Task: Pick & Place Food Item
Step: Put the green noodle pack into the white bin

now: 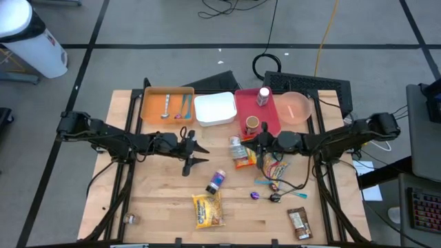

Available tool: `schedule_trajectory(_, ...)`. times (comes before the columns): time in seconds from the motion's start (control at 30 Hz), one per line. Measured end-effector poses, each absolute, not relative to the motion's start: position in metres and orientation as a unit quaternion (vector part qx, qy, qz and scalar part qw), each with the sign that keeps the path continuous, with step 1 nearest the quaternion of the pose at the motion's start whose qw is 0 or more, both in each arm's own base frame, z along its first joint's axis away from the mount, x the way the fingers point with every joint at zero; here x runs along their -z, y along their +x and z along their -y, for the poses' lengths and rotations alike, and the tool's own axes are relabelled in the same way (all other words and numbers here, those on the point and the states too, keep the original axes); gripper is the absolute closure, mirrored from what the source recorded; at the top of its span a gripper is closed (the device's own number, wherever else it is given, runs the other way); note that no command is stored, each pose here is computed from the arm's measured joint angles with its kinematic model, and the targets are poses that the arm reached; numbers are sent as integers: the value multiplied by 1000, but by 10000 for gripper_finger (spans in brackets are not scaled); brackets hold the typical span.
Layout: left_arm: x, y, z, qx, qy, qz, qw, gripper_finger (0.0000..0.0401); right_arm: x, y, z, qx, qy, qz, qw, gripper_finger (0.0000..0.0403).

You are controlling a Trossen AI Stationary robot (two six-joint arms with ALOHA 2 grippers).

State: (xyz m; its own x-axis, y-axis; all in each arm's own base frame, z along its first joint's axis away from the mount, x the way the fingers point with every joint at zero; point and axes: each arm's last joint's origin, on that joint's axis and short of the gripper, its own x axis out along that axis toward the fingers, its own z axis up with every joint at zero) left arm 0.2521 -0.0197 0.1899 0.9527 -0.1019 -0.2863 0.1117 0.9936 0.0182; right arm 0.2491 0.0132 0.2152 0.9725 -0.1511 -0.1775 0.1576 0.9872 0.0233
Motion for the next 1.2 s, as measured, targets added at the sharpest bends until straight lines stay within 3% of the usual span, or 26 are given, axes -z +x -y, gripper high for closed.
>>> schedule_trajectory(0.2, -215, 265, 26, 92, 60, -120, 987, 244, -215, 249, -16, 26, 6, -94, 995, 403)
schedule_trajectory(0.33, -236, 278, 26, 99, 85, -178, 975, 244, -213, 248, -19, -25, 13, -106, 994, 403)
schedule_trajectory(0.53, -259, 297, 27, 109, 111, -220, 963, 244, -213, 248, -21, -31, 13, -107, 994, 403)
schedule_trajectory(1.2, -269, 364, 2, 116, 97, -268, 951, 244, -212, 248, -22, -44, 15, -112, 993, 403)
